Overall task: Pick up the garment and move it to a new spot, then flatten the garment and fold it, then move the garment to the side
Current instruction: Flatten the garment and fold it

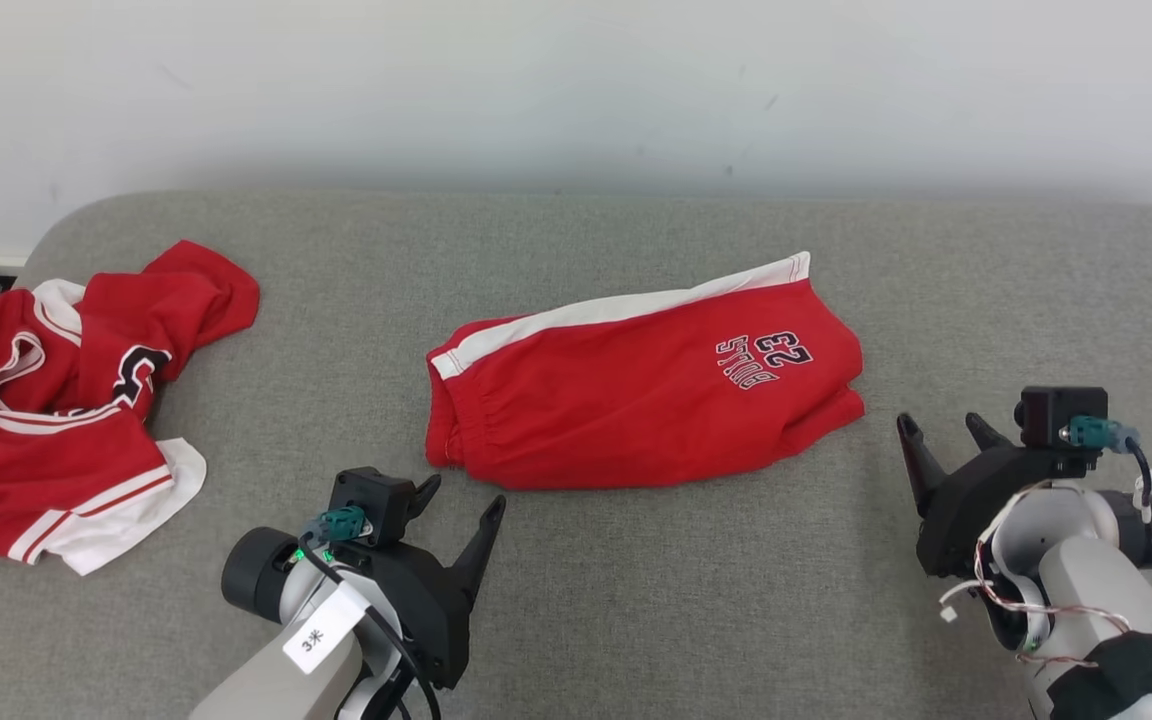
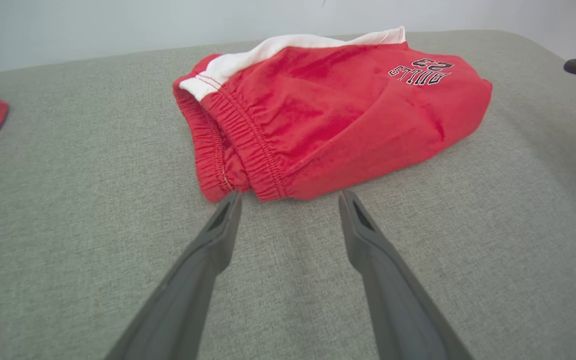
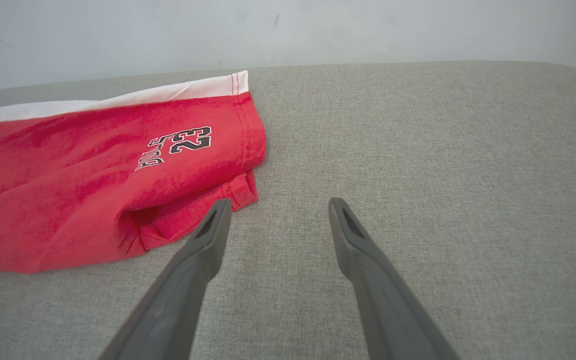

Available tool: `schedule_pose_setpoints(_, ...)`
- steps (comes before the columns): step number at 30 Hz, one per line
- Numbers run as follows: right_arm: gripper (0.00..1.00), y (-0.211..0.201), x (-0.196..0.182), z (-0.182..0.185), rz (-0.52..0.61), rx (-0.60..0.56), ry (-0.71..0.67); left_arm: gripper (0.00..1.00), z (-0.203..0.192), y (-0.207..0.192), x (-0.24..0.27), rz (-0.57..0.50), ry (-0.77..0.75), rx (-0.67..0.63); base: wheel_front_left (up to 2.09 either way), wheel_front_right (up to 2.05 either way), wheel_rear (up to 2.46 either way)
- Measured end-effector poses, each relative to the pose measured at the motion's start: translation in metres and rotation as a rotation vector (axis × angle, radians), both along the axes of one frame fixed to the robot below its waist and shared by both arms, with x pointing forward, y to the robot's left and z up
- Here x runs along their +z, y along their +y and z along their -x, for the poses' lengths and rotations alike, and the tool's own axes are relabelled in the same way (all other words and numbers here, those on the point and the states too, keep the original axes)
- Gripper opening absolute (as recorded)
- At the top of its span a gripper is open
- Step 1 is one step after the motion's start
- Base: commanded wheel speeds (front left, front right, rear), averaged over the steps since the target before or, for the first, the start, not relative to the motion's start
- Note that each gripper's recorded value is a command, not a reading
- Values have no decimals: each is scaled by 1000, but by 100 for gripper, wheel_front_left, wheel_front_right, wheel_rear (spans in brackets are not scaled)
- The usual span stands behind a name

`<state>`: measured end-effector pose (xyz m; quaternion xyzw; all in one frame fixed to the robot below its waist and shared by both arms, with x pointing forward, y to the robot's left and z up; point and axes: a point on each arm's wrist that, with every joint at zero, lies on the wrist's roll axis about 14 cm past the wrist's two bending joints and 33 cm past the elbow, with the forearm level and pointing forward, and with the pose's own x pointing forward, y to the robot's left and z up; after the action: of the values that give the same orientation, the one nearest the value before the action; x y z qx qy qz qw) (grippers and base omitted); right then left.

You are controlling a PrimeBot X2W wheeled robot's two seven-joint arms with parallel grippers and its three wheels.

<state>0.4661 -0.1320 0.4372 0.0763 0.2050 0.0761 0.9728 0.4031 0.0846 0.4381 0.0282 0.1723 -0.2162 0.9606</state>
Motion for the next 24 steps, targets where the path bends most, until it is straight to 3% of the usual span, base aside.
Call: schedule_pose_setpoints(24,100,23,-6,-39,-40,-7,63,100,-16,1,-22,-23,80,14,0,0,0)
